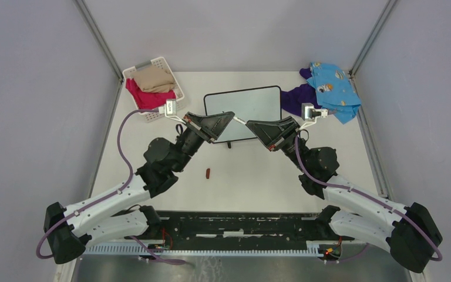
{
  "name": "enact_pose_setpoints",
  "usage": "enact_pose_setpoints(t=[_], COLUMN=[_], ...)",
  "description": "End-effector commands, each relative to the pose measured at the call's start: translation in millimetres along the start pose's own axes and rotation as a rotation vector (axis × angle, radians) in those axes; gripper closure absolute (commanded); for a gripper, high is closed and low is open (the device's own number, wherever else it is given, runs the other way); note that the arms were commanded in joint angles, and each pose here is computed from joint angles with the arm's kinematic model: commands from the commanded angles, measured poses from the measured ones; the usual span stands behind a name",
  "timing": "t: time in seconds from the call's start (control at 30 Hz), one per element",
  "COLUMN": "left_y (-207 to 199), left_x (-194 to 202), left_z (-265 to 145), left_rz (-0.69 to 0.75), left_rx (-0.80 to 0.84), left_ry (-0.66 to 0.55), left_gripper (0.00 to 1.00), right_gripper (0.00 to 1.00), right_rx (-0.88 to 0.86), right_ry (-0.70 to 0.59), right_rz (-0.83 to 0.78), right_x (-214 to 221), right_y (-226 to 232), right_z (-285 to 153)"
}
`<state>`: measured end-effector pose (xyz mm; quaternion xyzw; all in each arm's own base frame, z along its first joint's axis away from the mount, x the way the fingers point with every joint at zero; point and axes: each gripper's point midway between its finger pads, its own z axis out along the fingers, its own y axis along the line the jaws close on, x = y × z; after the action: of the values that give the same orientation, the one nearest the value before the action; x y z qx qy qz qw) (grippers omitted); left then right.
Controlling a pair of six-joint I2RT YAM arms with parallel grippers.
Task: Write a sentence on the whiteboard
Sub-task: Adjust the whiteboard marker.
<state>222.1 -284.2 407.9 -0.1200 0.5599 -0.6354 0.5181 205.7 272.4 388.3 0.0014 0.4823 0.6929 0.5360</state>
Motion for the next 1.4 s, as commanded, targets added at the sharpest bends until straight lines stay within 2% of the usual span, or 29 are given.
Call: enact_pose_setpoints(t=[0.0, 0.07, 0.2, 0.33, 0.43, 0.5, 0.6, 0.73, 0.87, 1.0, 1.17, 1.27, 1.37], left_y=[3, 5, 15, 29, 48, 66, 100, 128, 142, 148, 170, 187, 204], left_x=[-1, 1, 3, -2, -13, -21, -32, -37, -38, -35, 8, 22, 22], left_z=[3, 3, 0, -11, -27, -43, -70, -92, -96, -82, -62, -54, -43], left_rz=[0.03, 0.039, 0.1, 0.19, 0.294, 0.423, 0.64, 0.898, 1.044, 1.092, 1.17, 1.159, 1.157], left_rx=[-0.015, -0.017, -0.082, -0.177, -0.295, -0.391, -0.558, -0.669, -0.731, -0.737, -0.607, -0.687, -0.747], left_ry=[-0.011, -0.002, 0.033, 0.053, 0.061, 0.088, 0.16, 0.305, 0.413, 0.431, 0.604, 0.717, 0.684], left_gripper=[0.98, 0.98, 0.84, 0.52, 0.35, 0.22, 0.11, 0.1, 0.1, 0.09, 0.09, 0.08, 0.07], right_gripper=[0.9, 0.99, 1.0, 1.0, 1.0, 1.0, 1.0, 1.0, 1.0, 1.0, 1.0, 1.0, 1.0], right_rx=[-0.13, -0.124, -0.065, 0.077, 0.222, 0.329, 0.496, 0.671, 0.767, 0.808, 0.804, 0.793, 0.786], right_ry=[-0.065, -0.064, -0.047, -0.004, 0.044, 0.07, 0.143, 0.217, 0.246, 0.291, 0.318, 0.319, 0.326], right_rz=[-0.011, -0.018, -0.094, -0.269, -0.44, -0.551, -0.716, -0.875, -0.949, -0.958, -0.957, -0.969, -0.976], right_x=[-22, -22, -20, -23, -31, -41, -51, -63, -65, -54, -44, -43, -40], right_y=[38, 37, 26, 6, -13, -27, -51, -78, -98, -117, -127, -128, -131], right_z=[7, 5, -1, -11, -23, -35, -59, -93, -119, -132, -135, -136, -138])
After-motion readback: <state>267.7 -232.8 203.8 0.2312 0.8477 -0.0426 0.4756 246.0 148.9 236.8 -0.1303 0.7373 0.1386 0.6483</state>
